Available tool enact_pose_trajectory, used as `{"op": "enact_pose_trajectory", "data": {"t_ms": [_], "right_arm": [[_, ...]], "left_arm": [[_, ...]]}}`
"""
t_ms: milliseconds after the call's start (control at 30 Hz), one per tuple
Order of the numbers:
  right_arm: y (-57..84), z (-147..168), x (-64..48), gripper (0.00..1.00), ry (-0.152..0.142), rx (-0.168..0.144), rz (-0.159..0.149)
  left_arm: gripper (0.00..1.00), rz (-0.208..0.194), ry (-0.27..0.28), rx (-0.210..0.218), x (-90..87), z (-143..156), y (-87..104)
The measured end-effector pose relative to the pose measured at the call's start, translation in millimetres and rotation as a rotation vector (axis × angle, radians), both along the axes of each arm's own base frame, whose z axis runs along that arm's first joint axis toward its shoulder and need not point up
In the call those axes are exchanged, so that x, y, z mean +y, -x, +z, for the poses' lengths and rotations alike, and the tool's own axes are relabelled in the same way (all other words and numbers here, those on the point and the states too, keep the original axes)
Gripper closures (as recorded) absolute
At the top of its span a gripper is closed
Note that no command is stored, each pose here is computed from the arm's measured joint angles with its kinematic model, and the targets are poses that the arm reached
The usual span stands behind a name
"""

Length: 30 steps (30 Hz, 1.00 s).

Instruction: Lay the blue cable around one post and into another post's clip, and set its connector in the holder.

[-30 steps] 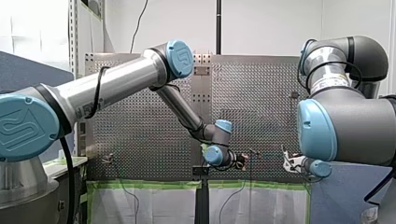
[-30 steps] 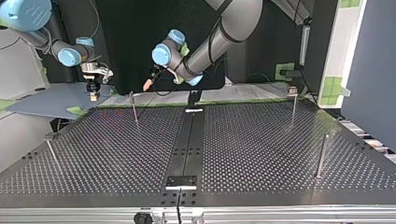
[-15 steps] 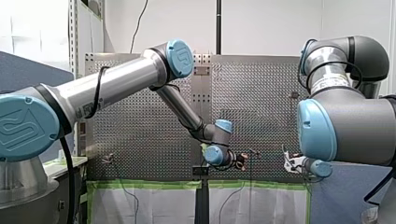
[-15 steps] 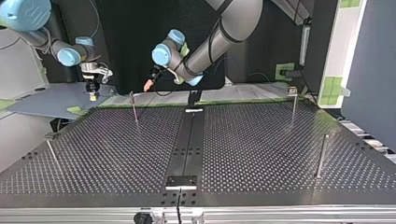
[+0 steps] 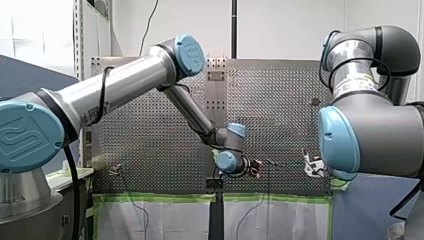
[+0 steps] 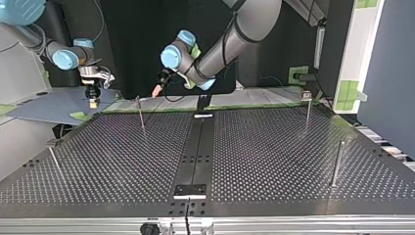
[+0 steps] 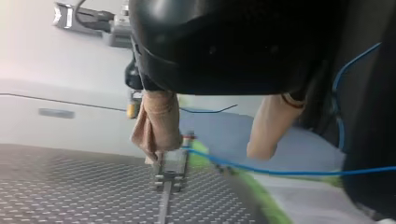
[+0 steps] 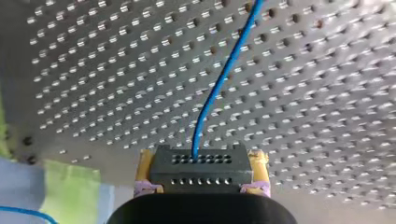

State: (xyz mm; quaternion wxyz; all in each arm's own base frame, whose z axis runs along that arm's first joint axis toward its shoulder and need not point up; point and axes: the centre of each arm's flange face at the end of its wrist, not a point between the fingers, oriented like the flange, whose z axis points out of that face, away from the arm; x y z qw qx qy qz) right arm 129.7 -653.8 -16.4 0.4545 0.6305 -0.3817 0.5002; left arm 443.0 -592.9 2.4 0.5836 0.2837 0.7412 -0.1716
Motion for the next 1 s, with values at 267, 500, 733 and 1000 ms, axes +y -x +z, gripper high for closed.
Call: {"op": "enact_pose_trajectory", "data": {"t_ms": [267,500,733,1000], "right_arm": [[-6.3,35.9,8.6,1.00,0.023,-0.059,-0.002],[-4.9,71.4,7.3,1.00,0.022,-0.118,-0.047],[-8.8,104.0,8.8,1.00,0.012,-0.165,-0.085],[-22.3,150.3,12.9,1.00,0.049,-0.128,-0.075]], "left_arm": [[0.01,-0.015,-0.046,-0.008,3.7,14.5,29.3],[0.01,-0.045,-0.069,0.004,0.6,17.2,61.0],[0.01,-0.043,-0.062,-0.007,5.2,32.5,77.7],[0.01,0.009,0.007,-0.035,17.6,59.7,82.7]]}}
